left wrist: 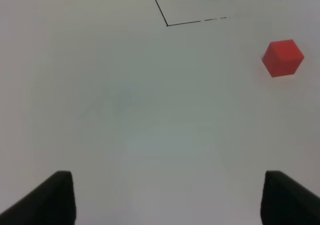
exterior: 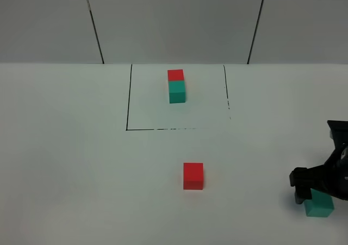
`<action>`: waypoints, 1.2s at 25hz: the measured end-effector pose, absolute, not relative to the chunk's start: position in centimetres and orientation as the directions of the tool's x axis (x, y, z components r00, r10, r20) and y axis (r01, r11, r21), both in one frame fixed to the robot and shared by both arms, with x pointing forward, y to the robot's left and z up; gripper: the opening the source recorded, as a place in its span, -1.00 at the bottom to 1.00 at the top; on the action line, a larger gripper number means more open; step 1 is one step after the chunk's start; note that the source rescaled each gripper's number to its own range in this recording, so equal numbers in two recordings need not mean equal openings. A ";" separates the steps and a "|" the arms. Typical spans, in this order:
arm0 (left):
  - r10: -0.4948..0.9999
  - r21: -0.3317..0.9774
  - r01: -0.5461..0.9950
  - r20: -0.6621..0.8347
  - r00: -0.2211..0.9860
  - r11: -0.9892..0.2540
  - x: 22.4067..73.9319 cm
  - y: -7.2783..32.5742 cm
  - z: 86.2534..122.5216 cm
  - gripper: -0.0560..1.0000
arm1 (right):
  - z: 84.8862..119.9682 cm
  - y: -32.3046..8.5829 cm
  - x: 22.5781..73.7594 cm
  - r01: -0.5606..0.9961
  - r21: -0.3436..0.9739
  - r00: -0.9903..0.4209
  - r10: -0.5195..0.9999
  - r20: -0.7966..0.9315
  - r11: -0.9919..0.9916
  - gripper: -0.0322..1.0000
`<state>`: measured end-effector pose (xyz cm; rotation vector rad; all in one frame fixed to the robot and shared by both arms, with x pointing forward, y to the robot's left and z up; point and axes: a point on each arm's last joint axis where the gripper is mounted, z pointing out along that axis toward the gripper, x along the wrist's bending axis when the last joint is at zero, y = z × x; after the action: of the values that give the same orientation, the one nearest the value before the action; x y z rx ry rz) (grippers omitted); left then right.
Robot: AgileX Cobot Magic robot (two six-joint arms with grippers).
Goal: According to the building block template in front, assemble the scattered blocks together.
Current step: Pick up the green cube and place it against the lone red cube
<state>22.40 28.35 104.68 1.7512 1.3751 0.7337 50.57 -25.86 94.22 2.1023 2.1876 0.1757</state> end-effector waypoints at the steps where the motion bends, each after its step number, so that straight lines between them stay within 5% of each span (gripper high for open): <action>1: 0.968 0.846 0.520 -0.023 0.249 -0.114 22.4 28.4 104.7 0.23 | 93.8 -25.8 50.8 0.987 0.154 -0.040 0.999 0.006 0.039 0.66; 24: 0.968 0.846 0.521 -0.023 0.249 -0.113 22.4 28.4 104.7 0.23 | 88.4 -27.1 52.4 0.997 0.070 -0.036 0.999 -0.005 0.036 0.63; 28: 0.968 0.846 0.520 -0.023 0.249 -0.114 22.4 28.4 104.7 0.23 | 88.2 -27.1 52.5 0.998 0.062 -0.031 1.000 0.000 0.031 0.17; 30: 0.968 0.846 0.520 -0.023 0.249 -0.114 22.4 28.4 104.7 0.23 | 88.3 -27.1 52.6 0.997 0.066 -0.032 0.999 0.000 0.032 -0.37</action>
<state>22.40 28.35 104.68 1.7511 1.3752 0.7337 52.59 -27.12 88.27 2.1530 2.2231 0.0734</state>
